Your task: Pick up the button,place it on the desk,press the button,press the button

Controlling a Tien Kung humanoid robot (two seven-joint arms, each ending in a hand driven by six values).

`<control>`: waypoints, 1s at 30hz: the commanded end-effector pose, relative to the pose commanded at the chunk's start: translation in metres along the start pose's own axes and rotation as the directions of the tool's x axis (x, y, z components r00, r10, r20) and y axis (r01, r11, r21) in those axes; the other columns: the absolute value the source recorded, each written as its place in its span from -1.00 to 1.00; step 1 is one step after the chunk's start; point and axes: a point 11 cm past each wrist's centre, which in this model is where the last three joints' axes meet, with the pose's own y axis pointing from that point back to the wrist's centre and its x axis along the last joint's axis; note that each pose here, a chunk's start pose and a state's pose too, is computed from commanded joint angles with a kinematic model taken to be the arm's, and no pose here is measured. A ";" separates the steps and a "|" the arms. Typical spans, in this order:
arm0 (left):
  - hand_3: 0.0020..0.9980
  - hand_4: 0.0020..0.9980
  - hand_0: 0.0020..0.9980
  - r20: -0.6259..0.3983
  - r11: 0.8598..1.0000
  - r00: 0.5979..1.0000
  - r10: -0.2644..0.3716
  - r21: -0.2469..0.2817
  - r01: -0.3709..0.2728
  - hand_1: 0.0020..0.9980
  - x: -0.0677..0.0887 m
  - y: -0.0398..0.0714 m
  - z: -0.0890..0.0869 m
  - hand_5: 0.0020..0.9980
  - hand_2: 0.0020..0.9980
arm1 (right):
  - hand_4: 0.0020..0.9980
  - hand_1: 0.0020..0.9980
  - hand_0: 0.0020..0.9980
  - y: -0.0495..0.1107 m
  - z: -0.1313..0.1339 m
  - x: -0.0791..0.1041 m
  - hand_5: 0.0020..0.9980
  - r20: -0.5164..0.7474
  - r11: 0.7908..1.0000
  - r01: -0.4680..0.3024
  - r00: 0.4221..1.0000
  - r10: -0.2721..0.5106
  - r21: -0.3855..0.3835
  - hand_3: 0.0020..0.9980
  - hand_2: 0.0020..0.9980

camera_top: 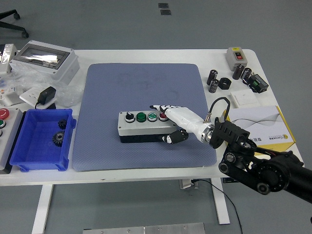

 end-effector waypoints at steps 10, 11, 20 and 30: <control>0.22 -0.72 0.18 0.004 1.000 1.000 -0.001 0.001 0.001 -0.05 0.000 0.000 0.000 -1.00 -0.04 | 0.27 0.93 0.78 0.000 0.000 0.001 -1.00 -0.017 1.000 -0.002 1.000 0.002 -0.003 1.00 1.00; 0.22 -0.72 0.18 0.004 1.000 1.000 -0.001 0.001 0.001 -0.05 0.000 0.000 0.000 -1.00 -0.04 | 0.27 0.93 0.78 0.000 0.000 0.001 -1.00 -0.019 1.000 -0.003 1.000 0.003 -0.003 1.00 1.00; 0.22 -0.70 0.19 0.009 1.000 1.000 -0.003 -0.003 0.003 -0.05 0.002 0.000 0.001 -1.00 -0.04 | 0.32 1.00 0.86 0.002 0.000 0.000 -1.00 -0.026 1.000 -0.006 1.000 0.006 -0.010 1.00 1.00; 0.21 -0.73 0.17 0.013 1.000 1.000 -0.011 -0.001 0.011 -0.05 0.001 0.000 0.001 -1.00 -0.04 | 0.38 1.00 0.97 0.002 0.000 0.001 -1.00 -0.035 1.000 -0.012 0.999 0.012 -0.020 1.00 1.00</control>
